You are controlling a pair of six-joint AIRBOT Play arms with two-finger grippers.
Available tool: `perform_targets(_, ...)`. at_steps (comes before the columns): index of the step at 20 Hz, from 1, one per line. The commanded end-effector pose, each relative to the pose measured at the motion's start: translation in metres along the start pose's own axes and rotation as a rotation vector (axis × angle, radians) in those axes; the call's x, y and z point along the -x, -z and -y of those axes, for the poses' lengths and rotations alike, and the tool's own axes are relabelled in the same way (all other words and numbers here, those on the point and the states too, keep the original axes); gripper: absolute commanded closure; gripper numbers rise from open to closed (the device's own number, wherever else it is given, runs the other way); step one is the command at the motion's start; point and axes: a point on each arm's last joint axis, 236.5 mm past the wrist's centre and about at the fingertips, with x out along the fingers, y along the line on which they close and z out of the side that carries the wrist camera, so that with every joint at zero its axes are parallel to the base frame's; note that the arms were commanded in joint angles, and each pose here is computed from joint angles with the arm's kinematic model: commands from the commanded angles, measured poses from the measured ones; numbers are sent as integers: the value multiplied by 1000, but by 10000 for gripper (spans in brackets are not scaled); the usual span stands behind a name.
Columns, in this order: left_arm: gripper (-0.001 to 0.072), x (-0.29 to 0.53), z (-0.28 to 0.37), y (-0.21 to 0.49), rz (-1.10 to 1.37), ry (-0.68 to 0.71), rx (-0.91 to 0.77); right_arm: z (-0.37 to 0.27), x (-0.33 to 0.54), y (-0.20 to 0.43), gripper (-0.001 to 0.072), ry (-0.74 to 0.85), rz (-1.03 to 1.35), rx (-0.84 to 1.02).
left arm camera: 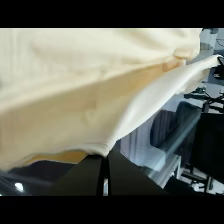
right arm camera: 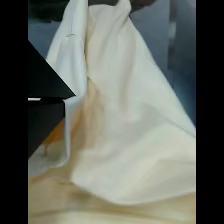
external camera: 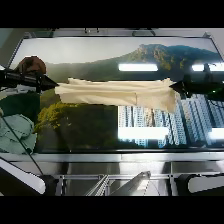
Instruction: Fold the shirts.
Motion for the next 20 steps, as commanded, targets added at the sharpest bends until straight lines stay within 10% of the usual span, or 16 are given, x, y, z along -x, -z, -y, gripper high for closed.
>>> perform_targets(1, 691, -35, -7, -48, 62, -23, -60, 20, -42, -26, 693, 18, 6, 21)
perform_targets(4, 691, -63, -39, -41, 2, -48, 17, 37, -52, -27, 683, 38, -1, 39)
perform_targets(5, 689, -66, -45, -37, -15, -37, 34, 40, -50, -26, 523, 53, -9, 80)
perform_targets(7, 351, -54, -47, -38, -4, -28, 48, 40, -28, -32, 445, 85, -45, 177)
perform_targets(9, 12, -24, -44, -47, 55, -37, 45, 56, 11, -48, 142, 222, -75, 271)
perform_targets(12, -4, 9, -25, -55, 122, -49, 16, 103, 41, -34, 8, 421, -190, 224)
perform_targets(14, 27, 5, 2, -56, 121, -25, -24, 109, 25, -8, 8, 382, -282, 168)
perform_targets(19, 671, -70, 56, -30, -5, 17, -100, 69, -53, 28, 10, 154, -365, 133)
perform_targets(20, 710, -90, 64, -21, -38, 20, -110, 62, -64, 35, 15, 140, -379, 143)
